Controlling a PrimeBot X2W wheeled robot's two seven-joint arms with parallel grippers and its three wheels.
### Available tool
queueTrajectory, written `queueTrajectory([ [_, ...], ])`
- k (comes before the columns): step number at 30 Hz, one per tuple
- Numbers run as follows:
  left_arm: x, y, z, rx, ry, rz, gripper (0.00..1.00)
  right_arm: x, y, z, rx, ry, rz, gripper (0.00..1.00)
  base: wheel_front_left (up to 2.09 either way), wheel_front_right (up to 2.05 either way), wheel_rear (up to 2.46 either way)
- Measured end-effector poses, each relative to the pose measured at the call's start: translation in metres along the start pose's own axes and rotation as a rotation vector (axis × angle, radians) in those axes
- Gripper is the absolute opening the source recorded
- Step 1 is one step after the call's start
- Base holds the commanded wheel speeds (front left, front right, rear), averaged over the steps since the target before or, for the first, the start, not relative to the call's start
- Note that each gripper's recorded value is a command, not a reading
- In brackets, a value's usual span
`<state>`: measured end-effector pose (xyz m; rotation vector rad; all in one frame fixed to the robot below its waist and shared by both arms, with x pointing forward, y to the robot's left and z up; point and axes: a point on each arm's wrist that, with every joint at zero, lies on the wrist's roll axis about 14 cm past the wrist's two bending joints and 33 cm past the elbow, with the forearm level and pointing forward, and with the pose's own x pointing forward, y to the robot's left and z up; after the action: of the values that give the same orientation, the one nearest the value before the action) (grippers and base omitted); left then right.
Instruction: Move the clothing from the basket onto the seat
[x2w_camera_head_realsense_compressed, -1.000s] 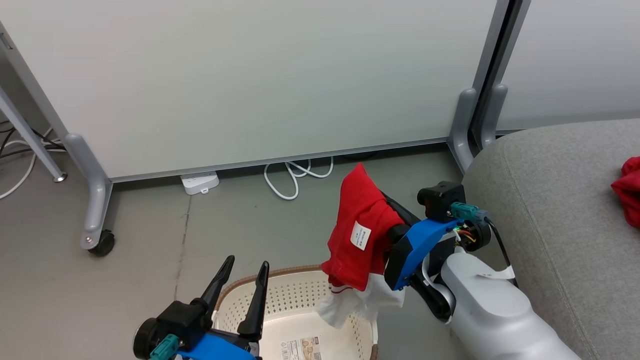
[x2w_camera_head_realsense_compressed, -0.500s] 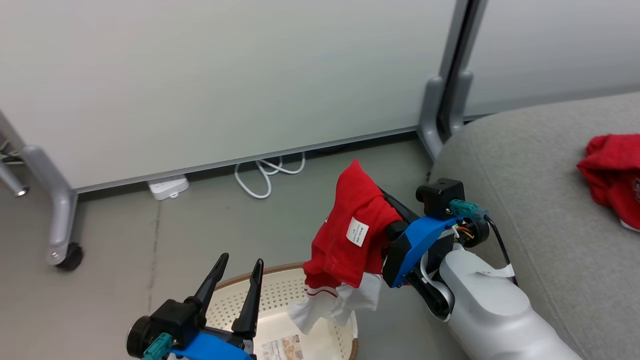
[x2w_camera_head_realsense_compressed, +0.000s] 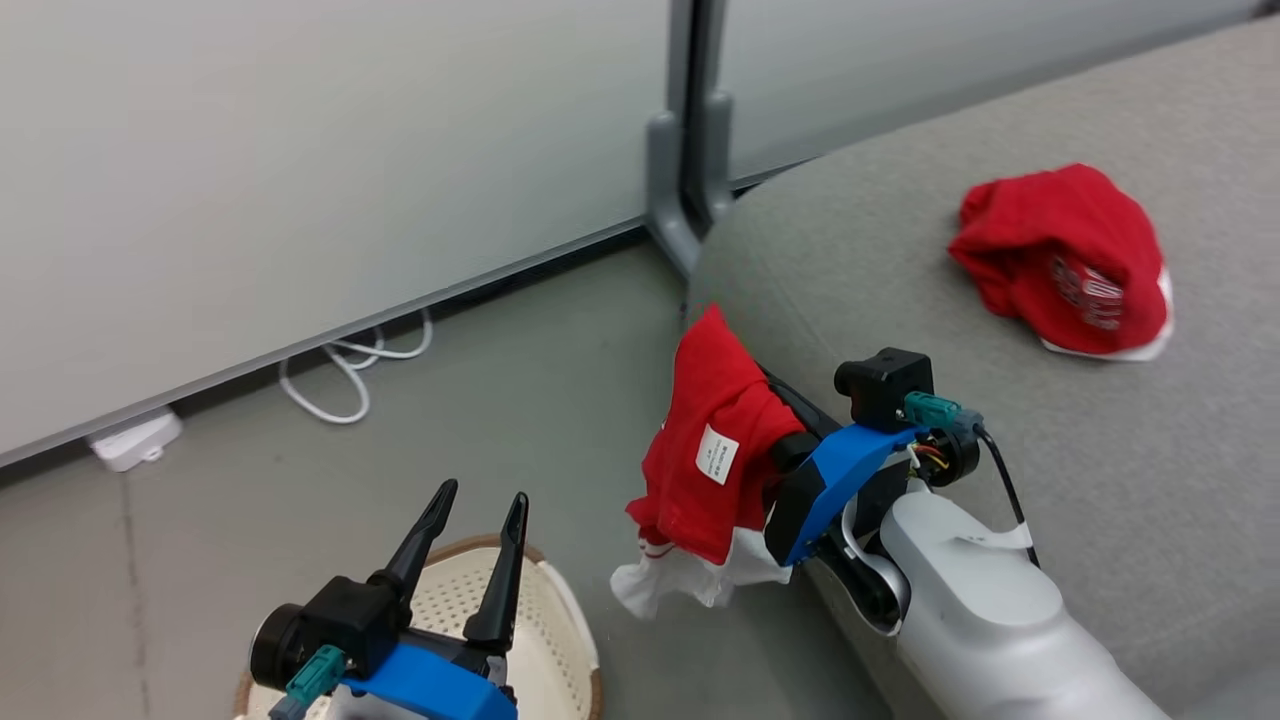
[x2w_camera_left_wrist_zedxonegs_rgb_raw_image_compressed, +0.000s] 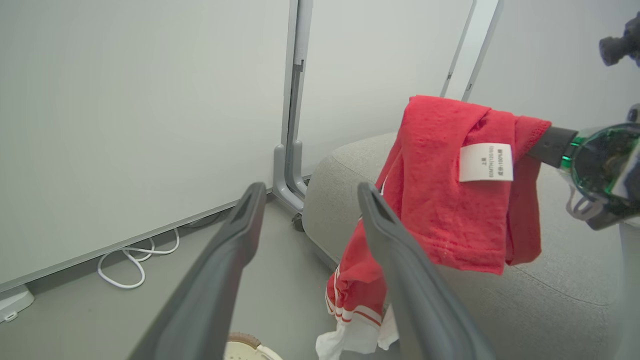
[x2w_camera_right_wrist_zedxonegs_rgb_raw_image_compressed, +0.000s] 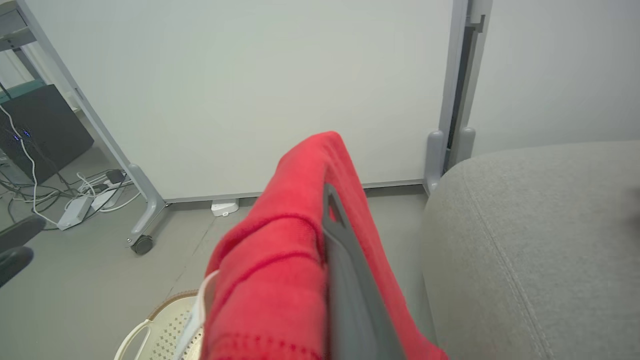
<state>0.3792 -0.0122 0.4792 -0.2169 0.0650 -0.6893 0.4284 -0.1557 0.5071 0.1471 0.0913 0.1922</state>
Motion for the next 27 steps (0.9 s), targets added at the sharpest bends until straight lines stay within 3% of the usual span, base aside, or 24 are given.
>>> queueTrajectory([
  [12,0.036,-0.046,-0.017,-0.024,0.043,-0.175,1.00,-0.039,-0.061,0.001,0.003,-0.010,-0.184,0.00,0.00,0.00,0.00],
  [27,0.045,-0.047,-0.023,-0.029,0.053,-0.198,1.00,-0.041,-0.080,0.002,0.026,-0.012,-0.243,0.00,0.00,0.00,0.00],
])
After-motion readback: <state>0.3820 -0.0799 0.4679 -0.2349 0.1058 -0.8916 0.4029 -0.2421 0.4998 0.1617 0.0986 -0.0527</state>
